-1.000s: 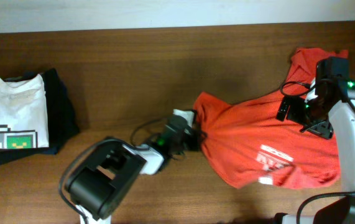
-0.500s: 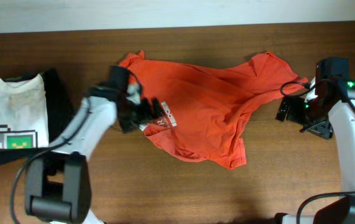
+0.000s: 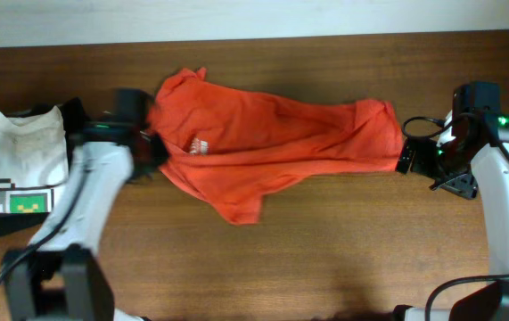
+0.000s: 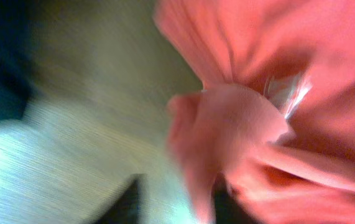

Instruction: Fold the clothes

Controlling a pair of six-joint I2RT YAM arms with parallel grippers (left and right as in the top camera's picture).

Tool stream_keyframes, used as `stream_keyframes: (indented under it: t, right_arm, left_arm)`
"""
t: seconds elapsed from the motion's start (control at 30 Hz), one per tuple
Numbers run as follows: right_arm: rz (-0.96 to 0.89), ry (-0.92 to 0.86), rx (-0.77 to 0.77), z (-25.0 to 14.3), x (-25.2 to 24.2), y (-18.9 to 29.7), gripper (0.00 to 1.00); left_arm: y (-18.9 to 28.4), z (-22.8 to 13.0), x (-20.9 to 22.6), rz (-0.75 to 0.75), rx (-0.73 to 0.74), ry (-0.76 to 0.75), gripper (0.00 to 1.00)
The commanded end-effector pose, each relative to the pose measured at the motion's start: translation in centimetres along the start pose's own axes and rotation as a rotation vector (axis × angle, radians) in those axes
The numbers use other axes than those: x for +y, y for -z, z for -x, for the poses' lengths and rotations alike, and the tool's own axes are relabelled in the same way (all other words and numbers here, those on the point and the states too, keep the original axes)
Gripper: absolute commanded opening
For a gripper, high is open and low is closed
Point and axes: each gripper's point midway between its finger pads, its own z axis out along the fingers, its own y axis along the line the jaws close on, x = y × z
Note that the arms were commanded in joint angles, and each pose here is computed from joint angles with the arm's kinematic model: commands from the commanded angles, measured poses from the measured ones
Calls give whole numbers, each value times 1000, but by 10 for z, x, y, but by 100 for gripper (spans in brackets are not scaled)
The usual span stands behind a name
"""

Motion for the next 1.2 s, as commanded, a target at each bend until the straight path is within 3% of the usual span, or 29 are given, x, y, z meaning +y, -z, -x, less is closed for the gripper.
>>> stream_keyframes:
  t: [0.0, 0.1, 0.13, 0.17, 0.2, 0.23, 0.37, 0.4, 0.47, 0.5, 0.53, 0.57, 0.63, 0.7, 0.73, 0.83, 0.87, 1.0, 1.07, 1.17]
  right_arm:
    - [-14, -4, 3, 4, -2, -2, 99]
    - [-14, -4, 6, 4, -2, -3, 99]
    - [-14, -4, 7, 4, -2, -3, 99]
    - [-15, -4, 7, 4, -2, -3, 99]
    - [-15, -4, 8, 4, -2, -3, 99]
    - [-15, -4, 8, 4, -2, -3, 99]
    - [-15, -4, 8, 4, -2, -3, 99]
    - [-15, -4, 8, 4, -2, -3, 99]
    - [-15, -4, 8, 4, -2, -3, 99]
    - [-15, -4, 8, 4, -2, -3, 99]
    - [-15, -4, 8, 4, -2, -3, 99]
    - [-15, -4, 8, 4, -2, -3, 99]
    - [-15, -4, 8, 4, -2, -3, 99]
    - [-15, -4, 7, 4, -2, -3, 99]
    - [-14, -4, 6, 4, -2, -3, 99]
    - [-14, -4, 4, 5, -2, -3, 99]
    - [-14, -4, 5, 4, -2, -3, 99]
    - [-15, -4, 8, 4, -2, -3, 99]
    - [-15, -4, 8, 4, -2, -3, 99]
    - [-16, -4, 12, 3, -2, -3, 99]
  left_arm:
    - [12, -9, 3, -103, 97, 23, 99]
    - [-5, -61, -10, -114, 273, -30, 99]
    - [-12, -80, -21, -125, 309, -74, 95]
    - [-19, -94, -32, -142, 318, -116, 89]
    - [-25, -108, -44, -160, 321, -154, 74]
    - [-29, -120, -54, -179, 324, -179, 66]
    - [-48, -169, -76, -193, 343, -224, 66]
    - [-53, -176, -77, -189, 350, -221, 71]
    - [-67, -190, -80, -182, 365, -232, 73]
    - [-72, -195, -85, -188, 367, -248, 66]
    - [-75, -200, -86, -183, 377, -261, 18]
    - [-75, -202, -83, -170, 389, -262, 0]
    - [-66, -198, -61, -70, 403, -255, 0]
    - [-35, -160, -17, 147, 333, -235, 0]
    - [-7, -131, -10, 183, 273, -260, 0]
    - [63, -80, -67, -47, 147, -279, 0]
    - [75, -77, -90, -113, 112, -304, 1]
    - [55, -120, -131, -131, 167, -453, 34]
    - [33, -136, -150, -122, 169, -570, 33]
    - [14, -134, -150, -92, 182, -563, 33]
